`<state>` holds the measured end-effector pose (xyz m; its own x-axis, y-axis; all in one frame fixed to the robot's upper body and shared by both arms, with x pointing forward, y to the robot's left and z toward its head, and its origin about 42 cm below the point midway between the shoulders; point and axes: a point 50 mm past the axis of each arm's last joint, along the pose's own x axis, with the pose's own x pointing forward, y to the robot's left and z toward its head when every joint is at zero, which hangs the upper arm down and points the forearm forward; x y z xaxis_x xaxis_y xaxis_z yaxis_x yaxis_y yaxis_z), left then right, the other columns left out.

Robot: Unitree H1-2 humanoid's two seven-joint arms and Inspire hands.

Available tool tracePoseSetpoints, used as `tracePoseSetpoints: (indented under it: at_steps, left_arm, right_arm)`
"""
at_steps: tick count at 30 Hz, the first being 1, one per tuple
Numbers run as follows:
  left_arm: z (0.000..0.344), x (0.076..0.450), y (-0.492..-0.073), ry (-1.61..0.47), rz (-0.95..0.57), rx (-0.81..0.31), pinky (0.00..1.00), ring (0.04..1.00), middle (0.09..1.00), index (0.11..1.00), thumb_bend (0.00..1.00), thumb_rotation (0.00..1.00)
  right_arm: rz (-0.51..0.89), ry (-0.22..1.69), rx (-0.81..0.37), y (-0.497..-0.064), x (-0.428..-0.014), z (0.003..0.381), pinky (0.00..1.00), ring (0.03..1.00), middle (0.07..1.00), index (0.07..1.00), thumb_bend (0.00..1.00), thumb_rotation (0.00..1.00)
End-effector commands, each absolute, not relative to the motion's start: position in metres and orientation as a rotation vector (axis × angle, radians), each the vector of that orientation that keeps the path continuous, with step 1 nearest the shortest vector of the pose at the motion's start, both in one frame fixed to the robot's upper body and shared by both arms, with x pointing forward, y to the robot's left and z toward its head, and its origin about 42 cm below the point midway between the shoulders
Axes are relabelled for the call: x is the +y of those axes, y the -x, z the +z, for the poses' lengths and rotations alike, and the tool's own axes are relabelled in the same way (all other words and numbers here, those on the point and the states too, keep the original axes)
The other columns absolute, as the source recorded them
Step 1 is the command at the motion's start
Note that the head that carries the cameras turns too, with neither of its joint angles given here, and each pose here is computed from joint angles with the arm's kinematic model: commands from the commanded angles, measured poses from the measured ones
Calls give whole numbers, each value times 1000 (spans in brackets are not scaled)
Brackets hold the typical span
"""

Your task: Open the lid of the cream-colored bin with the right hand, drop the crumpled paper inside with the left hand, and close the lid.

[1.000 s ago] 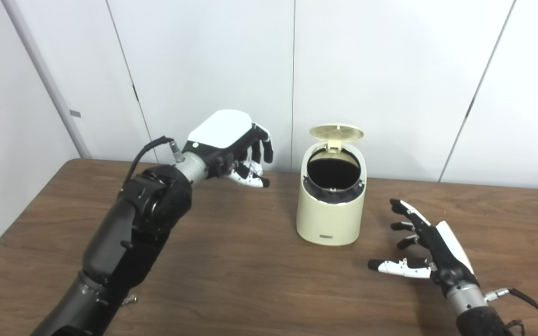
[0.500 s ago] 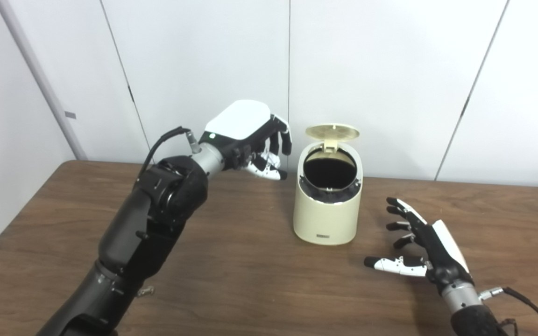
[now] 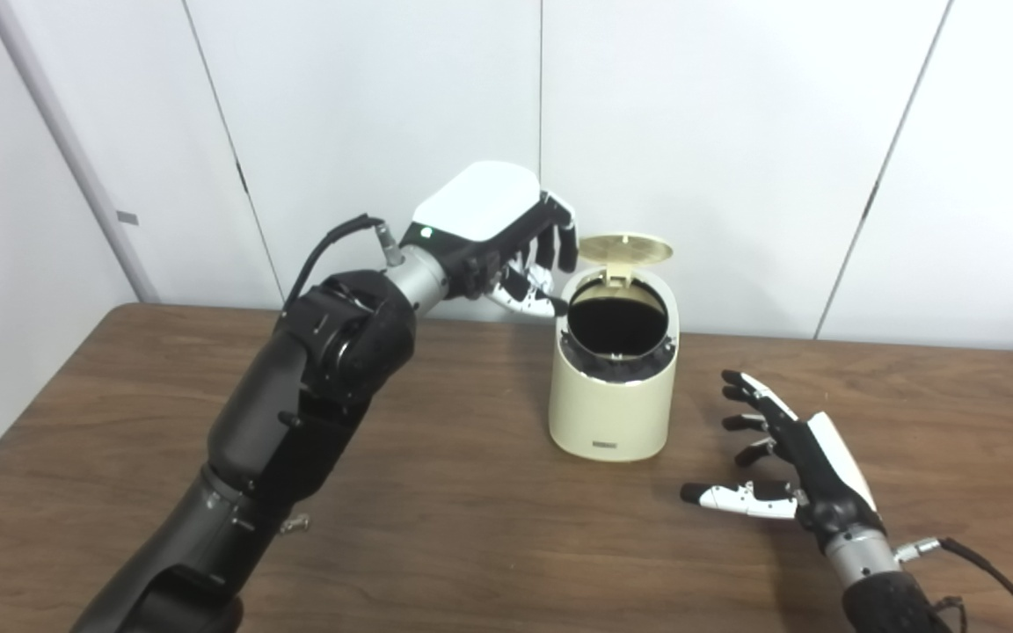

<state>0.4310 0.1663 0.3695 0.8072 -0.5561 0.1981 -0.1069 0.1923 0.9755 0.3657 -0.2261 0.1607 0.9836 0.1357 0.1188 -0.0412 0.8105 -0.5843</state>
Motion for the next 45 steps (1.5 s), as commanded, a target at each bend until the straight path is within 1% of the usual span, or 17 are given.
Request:
tracePoseSetpoints:
  at_steps: [1, 3, 8, 12, 18, 25, 31, 39, 43, 45]
  left_arm:
    - [398, 159, -432, -1359, -279, -675, 327, 373, 482, 524, 499, 0]
    - [398, 156, -433, -1344, -282, -682, 319, 372, 485, 523, 498, 0]
    - [396, 147, -435, -1311, -285, -688, 335, 378, 492, 503, 500, 0]
    - [395, 139, -437, -1300, -293, -699, 339, 379, 492, 501, 501, 0]
    - [391, 129, -438, -1273, -313, -705, 340, 381, 495, 498, 501, 0]
    - [384, 123, -441, -1264, -327, -690, 335, 376, 490, 504, 500, 0]
    - [375, 119, -446, -1244, -339, -688, 342, 385, 491, 500, 501, 0]
    - [363, 113, -453, -1215, -347, -681, 353, 391, 499, 498, 501, 0]
    - [354, 111, -459, -1199, -342, -674, 338, 388, 491, 503, 501, 0]
    - [350, 111, -462, -1187, -340, -672, 346, 392, 490, 501, 501, 0]
  right_arm:
    - [96, 619, -221, -373, -220, 176, 557, 743, 863, 883, 865, 226]
    - [94, 620, -223, -374, -220, 176, 555, 739, 859, 884, 862, 225]
    - [97, 613, -225, -374, -220, 177, 577, 763, 870, 890, 858, 234]
    - [90, 617, -230, -373, -221, 178, 570, 754, 866, 886, 863, 236]
    - [87, 612, -223, -372, -222, 178, 565, 770, 882, 895, 862, 244]
    - [86, 613, -228, -371, -222, 179, 562, 772, 887, 896, 861, 239]
    - [85, 618, -230, -371, -221, 180, 562, 765, 881, 894, 865, 246]
    - [84, 615, -236, -371, -220, 182, 575, 776, 888, 892, 850, 212]
    - [83, 617, -238, -370, -219, 182, 554, 772, 891, 893, 854, 228]
    - [82, 620, -236, -369, -219, 182, 550, 766, 891, 894, 856, 243]
